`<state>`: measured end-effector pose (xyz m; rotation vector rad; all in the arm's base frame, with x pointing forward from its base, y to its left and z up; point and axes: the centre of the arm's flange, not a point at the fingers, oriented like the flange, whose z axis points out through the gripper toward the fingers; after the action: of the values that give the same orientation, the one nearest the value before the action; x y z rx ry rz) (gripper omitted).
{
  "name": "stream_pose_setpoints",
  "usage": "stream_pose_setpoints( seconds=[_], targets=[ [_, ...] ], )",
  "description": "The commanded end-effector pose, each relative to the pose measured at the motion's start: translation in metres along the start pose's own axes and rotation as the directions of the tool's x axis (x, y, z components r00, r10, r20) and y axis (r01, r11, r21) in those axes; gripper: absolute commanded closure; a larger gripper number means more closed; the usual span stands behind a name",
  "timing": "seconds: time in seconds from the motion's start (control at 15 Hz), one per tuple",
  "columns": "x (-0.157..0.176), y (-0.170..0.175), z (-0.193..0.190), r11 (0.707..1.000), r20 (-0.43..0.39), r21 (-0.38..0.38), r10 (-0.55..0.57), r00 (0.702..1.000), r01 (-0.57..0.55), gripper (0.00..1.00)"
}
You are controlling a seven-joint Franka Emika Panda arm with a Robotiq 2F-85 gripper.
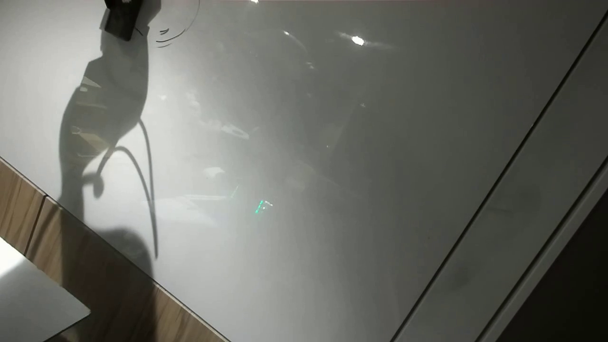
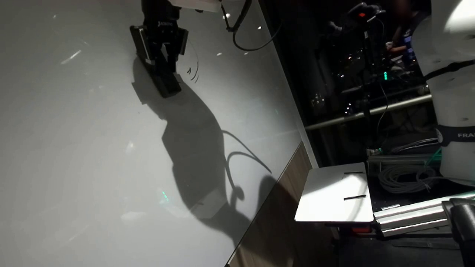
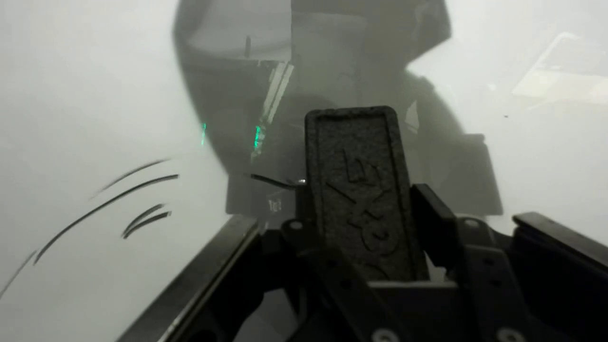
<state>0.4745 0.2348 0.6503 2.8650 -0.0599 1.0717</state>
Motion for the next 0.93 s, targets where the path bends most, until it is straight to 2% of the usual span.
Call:
stream_pose_setpoints(
  seconds=[0.0,0.33,0.53,0.87],
  targets=[
    [0.008,0.042,0.049,0.997,-0.006,-0.080,0.014,1.000,-0.014,0.72],
    [0.000,0.073,0.085,0.989,0.034,-0.146,0.020,0.999,-0.015,0.72],
    [-0.003,0.084,0.085,0.986,0.055,-0.167,0.036,0.998,-0.026,0.72],
    [0.004,0.081,0.086,0.986,0.064,-0.162,0.052,0.997,-0.042,0.72]
  ],
)
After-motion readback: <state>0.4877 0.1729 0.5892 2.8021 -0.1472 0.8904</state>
